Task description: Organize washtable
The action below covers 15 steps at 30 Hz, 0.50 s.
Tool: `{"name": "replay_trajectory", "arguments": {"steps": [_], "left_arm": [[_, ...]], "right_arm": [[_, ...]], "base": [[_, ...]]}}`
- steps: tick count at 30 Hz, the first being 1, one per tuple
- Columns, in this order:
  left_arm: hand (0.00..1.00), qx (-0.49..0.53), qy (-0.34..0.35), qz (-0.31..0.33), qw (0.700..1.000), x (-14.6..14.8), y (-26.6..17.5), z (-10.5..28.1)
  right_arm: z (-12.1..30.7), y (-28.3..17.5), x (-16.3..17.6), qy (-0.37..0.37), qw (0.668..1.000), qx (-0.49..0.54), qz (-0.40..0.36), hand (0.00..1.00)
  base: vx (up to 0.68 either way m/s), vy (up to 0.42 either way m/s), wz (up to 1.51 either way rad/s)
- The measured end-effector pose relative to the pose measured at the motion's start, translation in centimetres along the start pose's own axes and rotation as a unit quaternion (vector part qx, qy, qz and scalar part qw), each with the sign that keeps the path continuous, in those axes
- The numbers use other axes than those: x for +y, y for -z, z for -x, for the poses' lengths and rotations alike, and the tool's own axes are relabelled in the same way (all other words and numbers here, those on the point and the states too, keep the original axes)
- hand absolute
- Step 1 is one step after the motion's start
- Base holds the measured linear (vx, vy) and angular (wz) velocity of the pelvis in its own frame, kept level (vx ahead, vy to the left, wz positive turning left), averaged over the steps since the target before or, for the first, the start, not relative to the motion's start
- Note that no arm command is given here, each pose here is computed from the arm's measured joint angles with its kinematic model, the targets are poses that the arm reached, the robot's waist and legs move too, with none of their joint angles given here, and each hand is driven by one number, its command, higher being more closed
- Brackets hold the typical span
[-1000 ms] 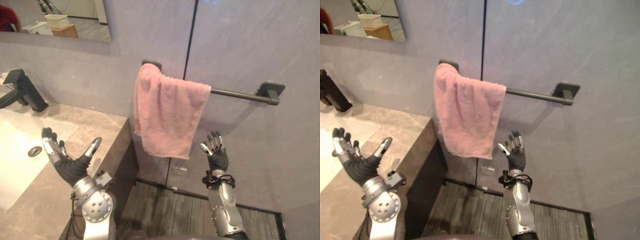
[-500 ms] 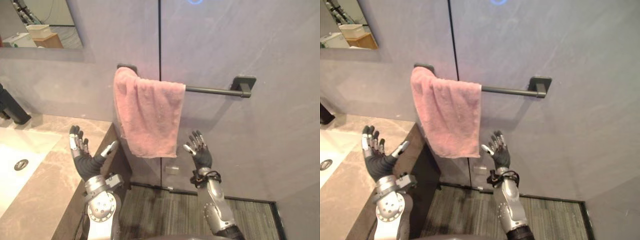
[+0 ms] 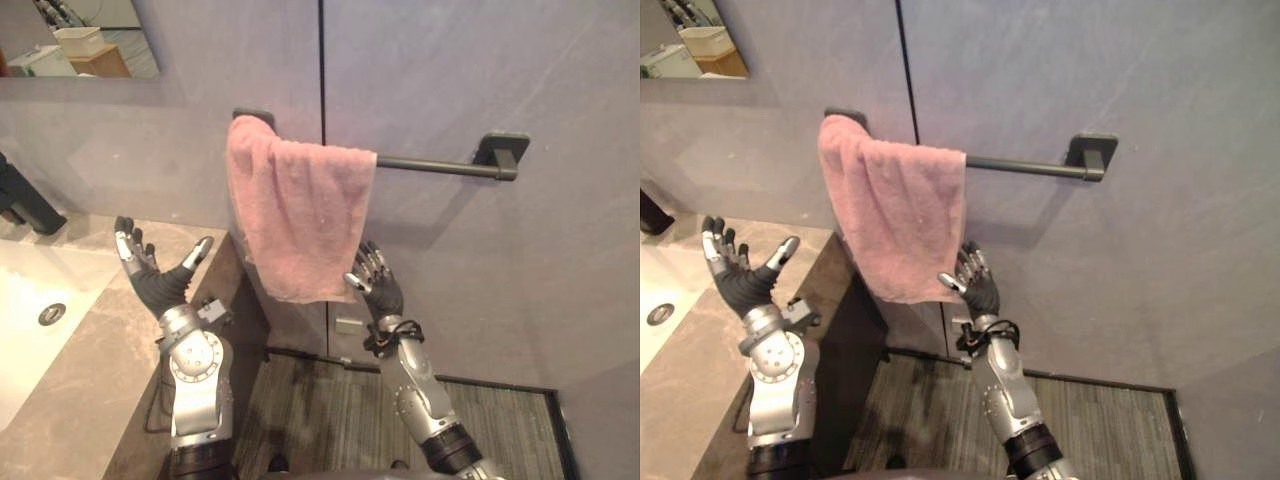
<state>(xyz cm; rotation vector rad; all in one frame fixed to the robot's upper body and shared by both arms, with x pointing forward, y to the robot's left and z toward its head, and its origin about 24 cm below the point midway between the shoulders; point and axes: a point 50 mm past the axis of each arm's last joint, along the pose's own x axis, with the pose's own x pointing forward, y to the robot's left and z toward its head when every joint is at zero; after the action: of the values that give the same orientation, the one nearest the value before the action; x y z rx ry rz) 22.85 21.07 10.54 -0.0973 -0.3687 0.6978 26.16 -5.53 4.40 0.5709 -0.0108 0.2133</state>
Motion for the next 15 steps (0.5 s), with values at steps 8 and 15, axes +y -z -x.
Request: {"name": "replay_trajectory", "arguments": {"steps": [8,15], "left_arm": [[0.00,-0.023,0.066,0.044,0.997,-1.9,-1.5,-1.8],[0.00,-0.050,0.119,0.080,0.988,-4.5,-3.1,-3.6]], "right_arm": [[-1.6,-2.3,3.1,-0.058,0.997,-0.041,-0.038,0.00],[-2.2,-3.9,5.3,-0.101,0.990,-0.062,-0.082,0.00]], "base": [[0.01,-0.005,0.04],[0.00,-0.002,-0.02]]}}
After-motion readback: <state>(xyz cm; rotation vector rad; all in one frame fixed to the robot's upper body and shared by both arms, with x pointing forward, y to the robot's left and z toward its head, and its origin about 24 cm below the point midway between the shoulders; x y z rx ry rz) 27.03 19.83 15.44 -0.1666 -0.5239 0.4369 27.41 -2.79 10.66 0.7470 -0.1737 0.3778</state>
